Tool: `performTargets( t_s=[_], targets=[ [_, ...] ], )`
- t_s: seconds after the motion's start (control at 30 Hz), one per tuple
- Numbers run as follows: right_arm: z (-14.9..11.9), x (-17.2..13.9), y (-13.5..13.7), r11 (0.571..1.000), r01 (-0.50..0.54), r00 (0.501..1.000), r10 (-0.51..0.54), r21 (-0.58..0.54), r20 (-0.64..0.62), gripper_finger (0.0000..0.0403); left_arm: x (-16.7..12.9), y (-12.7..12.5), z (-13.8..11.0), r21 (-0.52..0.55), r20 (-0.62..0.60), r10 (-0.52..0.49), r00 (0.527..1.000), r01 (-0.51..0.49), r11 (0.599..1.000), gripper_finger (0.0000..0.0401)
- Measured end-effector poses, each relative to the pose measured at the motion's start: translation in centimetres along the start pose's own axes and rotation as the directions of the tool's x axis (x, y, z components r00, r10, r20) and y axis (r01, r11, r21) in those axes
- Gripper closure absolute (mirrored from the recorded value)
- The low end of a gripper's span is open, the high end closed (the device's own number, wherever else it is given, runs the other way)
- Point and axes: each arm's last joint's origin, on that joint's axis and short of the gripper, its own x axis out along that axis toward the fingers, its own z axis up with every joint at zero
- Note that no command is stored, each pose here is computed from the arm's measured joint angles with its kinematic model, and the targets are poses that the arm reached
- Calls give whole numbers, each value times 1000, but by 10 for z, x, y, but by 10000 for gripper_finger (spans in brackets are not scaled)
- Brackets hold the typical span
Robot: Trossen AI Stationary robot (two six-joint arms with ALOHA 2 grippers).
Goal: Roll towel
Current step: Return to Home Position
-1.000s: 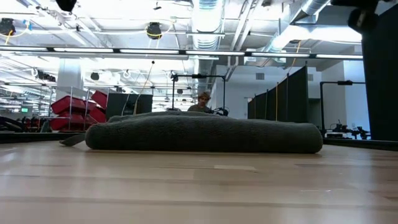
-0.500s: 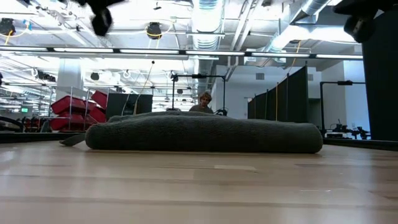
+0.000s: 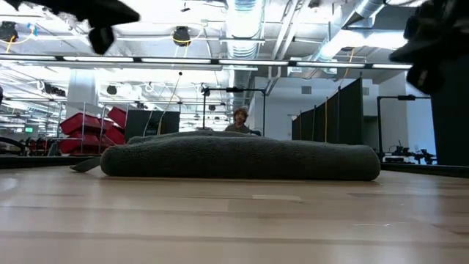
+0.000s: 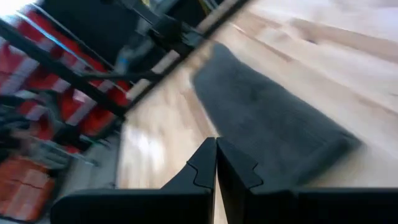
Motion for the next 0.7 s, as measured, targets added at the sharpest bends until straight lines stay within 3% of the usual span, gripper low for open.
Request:
performTargets(
  t_s=[0.07, 0.23, 0.4, 0.6, 0.7],
  targets=[
    [-3, 8, -9, 999, -36, 998, 36, 5, 45, 403, -13, 2, -3, -10, 17, 19, 1000, -19, 1000, 401],
    [-11, 19, -34, 999, 7, 993, -12, 45, 121, 403, -39, 7, -12, -22, 50, 77, 996, -76, 997, 401],
    [-14, 22, -47, 999, -19, 980, 9, 49, 198, 403, -53, 14, -26, -24, 92, 71, 993, -69, 997, 401],
    [-18, 22, -62, 998, -16, 958, -4, 69, 286, 403, -47, 27, -51, -18, 49, 114, 992, -113, 993, 401],
    [-17, 21, -65, 997, 9, 955, -32, 79, 294, 403, -38, 26, -50, 16, 121, 54, 991, -56, 998, 401]
  ],
)
